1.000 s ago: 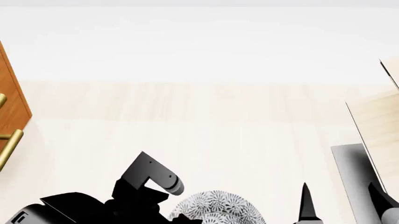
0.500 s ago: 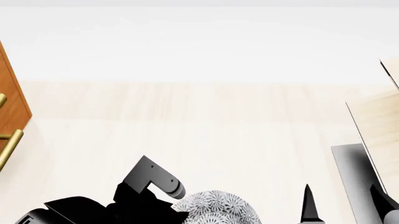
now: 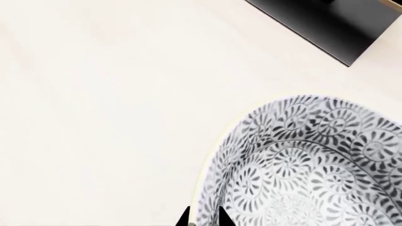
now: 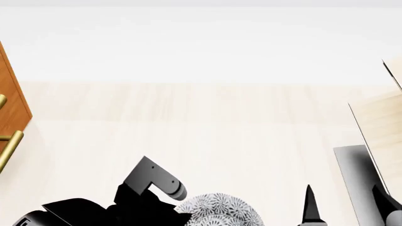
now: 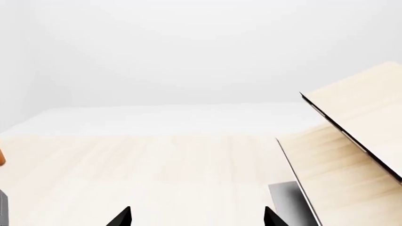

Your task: Close the top drawer of the cabinet and put the bowl on top of it.

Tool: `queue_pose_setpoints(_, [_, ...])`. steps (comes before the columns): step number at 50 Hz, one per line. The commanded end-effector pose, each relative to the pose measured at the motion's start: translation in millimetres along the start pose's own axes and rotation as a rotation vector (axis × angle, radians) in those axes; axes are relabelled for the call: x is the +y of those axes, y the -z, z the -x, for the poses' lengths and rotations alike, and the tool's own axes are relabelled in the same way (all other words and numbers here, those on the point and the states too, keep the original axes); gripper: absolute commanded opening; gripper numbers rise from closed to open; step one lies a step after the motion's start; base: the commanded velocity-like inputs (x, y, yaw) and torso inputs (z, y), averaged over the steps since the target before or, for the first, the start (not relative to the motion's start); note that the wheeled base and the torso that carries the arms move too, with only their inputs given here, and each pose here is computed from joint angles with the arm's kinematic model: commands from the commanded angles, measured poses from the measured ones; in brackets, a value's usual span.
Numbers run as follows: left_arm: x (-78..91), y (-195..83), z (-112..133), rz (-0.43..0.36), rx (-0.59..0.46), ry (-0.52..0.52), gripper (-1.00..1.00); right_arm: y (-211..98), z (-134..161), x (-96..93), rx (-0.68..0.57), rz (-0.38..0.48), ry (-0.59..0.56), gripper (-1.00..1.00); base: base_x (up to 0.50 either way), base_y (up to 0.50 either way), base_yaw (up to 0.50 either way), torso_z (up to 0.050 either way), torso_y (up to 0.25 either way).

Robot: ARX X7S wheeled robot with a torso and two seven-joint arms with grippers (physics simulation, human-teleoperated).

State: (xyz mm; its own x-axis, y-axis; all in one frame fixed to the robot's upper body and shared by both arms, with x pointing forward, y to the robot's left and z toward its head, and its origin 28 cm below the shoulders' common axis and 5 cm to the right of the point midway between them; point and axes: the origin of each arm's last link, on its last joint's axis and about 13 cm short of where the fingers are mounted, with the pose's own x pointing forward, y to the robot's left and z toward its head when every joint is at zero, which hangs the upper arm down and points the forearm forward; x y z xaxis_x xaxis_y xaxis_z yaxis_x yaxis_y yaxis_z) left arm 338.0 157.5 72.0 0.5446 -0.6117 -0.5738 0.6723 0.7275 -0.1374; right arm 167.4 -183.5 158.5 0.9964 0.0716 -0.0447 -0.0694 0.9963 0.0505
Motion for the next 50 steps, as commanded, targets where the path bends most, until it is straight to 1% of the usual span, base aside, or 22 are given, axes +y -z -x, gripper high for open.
queue_pose_setpoints(1, [0.0, -7, 4, -0.006, -0.032, -0.019, -1.0, -2, 1, -0.5, -0.008, 0.002, -0.004, 1.0, 0.0, 0.0, 0.0, 0.0, 0.0])
queue_pose_setpoints(2, [0.0, -7, 4, -0.006, -0.032, -0.019, -1.0, -2, 1, -0.5, -0.008, 0.002, -0.004, 1.0, 0.0, 0.0, 0.0, 0.0, 0.0])
queue_pose_setpoints(3, [1.3, -16, 12, -0.017, -0.057, -0.042, -1.0, -3, 1, -0.8, -0.009, 0.002, -0.003, 1.0, 0.0, 0.0, 0.0, 0.0, 0.0])
queue_pose_setpoints(12, [2.9, -29, 29, -0.042, -0.089, -0.071, -1.0, -6, 4, -0.1, -0.017, 0.008, -0.006, 1.0, 0.0, 0.0, 0.0, 0.0, 0.0])
queue_pose_setpoints(16, [3.4, -35, 38, -0.043, -0.111, -0.078, -1.0, -7, 5, 0.8, -0.019, 0.008, -0.005, 1.0, 0.0, 0.0, 0.0, 0.0, 0.0])
queue_pose_setpoints(17, [2.1, -38, 43, -0.053, -0.119, -0.085, -1.0, -8, 6, 2.3, -0.021, 0.011, -0.009, 1.0, 0.0, 0.0, 0.0, 0.0, 0.0])
queue_pose_setpoints(28, [0.4, -50, 60, -0.069, -0.158, -0.092, -1.0, -11, 8, 3.9, -0.026, 0.015, -0.01, 1.0, 0.0, 0.0, 0.0, 0.0, 0.0])
queue_pose_setpoints(35, [3.8, -58, 71, -0.073, -0.185, -0.105, -1.0, -13, 10, 4.8, -0.032, 0.018, -0.011, 1.0, 0.0, 0.0, 0.0, 0.0, 0.0])
queue_pose_setpoints(50, [-0.1, -78, 93, -0.097, -0.246, -0.131, -1.0, -18, 13, 6.4, -0.038, 0.021, -0.016, 1.0, 0.0, 0.0, 0.0, 0.0, 0.0])
